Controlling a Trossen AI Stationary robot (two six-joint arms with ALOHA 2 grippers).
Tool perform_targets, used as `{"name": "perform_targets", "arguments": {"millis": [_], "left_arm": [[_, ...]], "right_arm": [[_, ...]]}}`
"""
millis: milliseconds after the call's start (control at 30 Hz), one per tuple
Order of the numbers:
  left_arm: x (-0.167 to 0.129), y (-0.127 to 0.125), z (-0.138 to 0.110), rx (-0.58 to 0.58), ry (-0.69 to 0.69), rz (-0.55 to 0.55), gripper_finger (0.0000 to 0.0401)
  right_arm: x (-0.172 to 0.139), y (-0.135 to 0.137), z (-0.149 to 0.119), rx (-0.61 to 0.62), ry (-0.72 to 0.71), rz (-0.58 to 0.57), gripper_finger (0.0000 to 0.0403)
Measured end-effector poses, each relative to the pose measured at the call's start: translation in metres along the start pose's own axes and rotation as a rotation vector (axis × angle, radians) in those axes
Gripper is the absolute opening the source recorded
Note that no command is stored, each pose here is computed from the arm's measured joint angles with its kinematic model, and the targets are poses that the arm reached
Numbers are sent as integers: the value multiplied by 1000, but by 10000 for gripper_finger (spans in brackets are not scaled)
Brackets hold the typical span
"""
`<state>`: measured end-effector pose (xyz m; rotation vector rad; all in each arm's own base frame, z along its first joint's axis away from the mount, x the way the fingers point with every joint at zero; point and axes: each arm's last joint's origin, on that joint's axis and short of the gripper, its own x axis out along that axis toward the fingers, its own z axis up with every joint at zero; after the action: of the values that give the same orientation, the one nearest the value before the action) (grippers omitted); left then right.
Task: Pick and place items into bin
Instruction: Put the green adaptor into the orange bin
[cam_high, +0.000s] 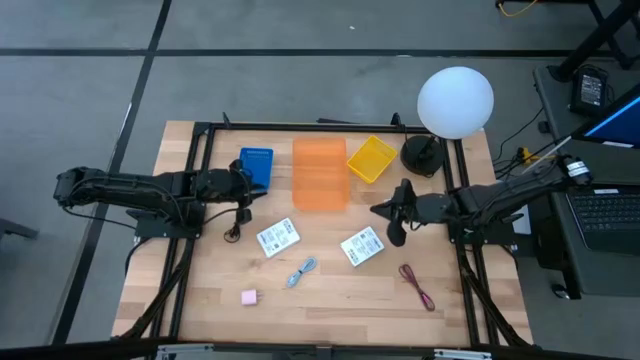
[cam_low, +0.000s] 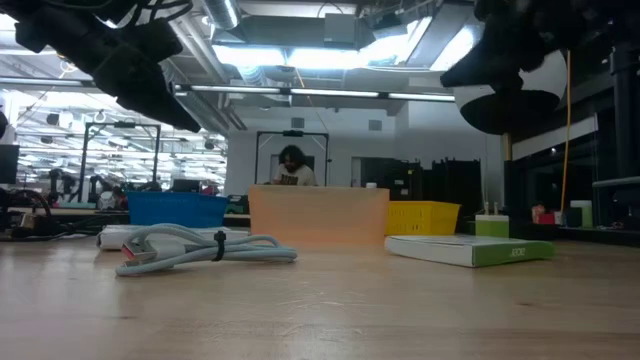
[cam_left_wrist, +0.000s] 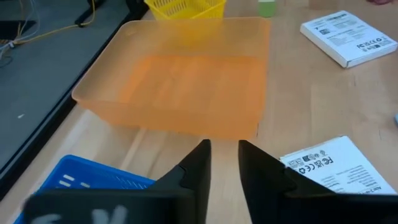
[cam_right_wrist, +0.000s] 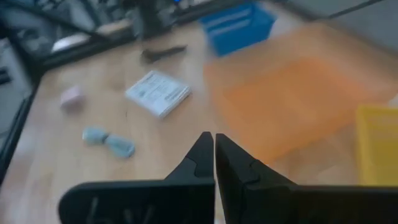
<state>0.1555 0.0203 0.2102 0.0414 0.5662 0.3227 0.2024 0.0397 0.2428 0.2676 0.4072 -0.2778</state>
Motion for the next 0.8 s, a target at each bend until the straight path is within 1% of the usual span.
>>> {"name": "perform_targets", "arguments": {"millis": [100, 200, 267, 333, 400, 500, 633, 700, 800], "left_arm": [[0, 0, 1, -2, -8, 0, 107], [0, 0, 1, -3, -8, 0, 127], [0, 0, 1, -6, -8, 0, 138], [0, 0, 1, 17, -8, 0, 146], [0, 0, 1, 38, -8, 0, 152], [0, 0, 1, 42, -8, 0, 156], [0, 0, 1, 42, -7, -1, 157], [0, 0, 1, 42, -7, -2, 155], [0, 0, 1, 42, -7, -3, 154]], "right_arm": [[-1, 3, 14, 10, -28, -24, 0], [0, 8, 23, -3, 45, -65, 0], [1, 9, 26, 5, 118, -142, 0], [3, 10, 30, 18, 184, -237, 0], [3, 11, 33, 57, 248, -322, 0], [5, 14, 37, 116, 320, -404, 0], [13, 16, 34, 162, 355, -451, 0], [17, 17, 29, 188, 378, -452, 2], [19, 15, 21, 241, 442, -478, 17]]}}
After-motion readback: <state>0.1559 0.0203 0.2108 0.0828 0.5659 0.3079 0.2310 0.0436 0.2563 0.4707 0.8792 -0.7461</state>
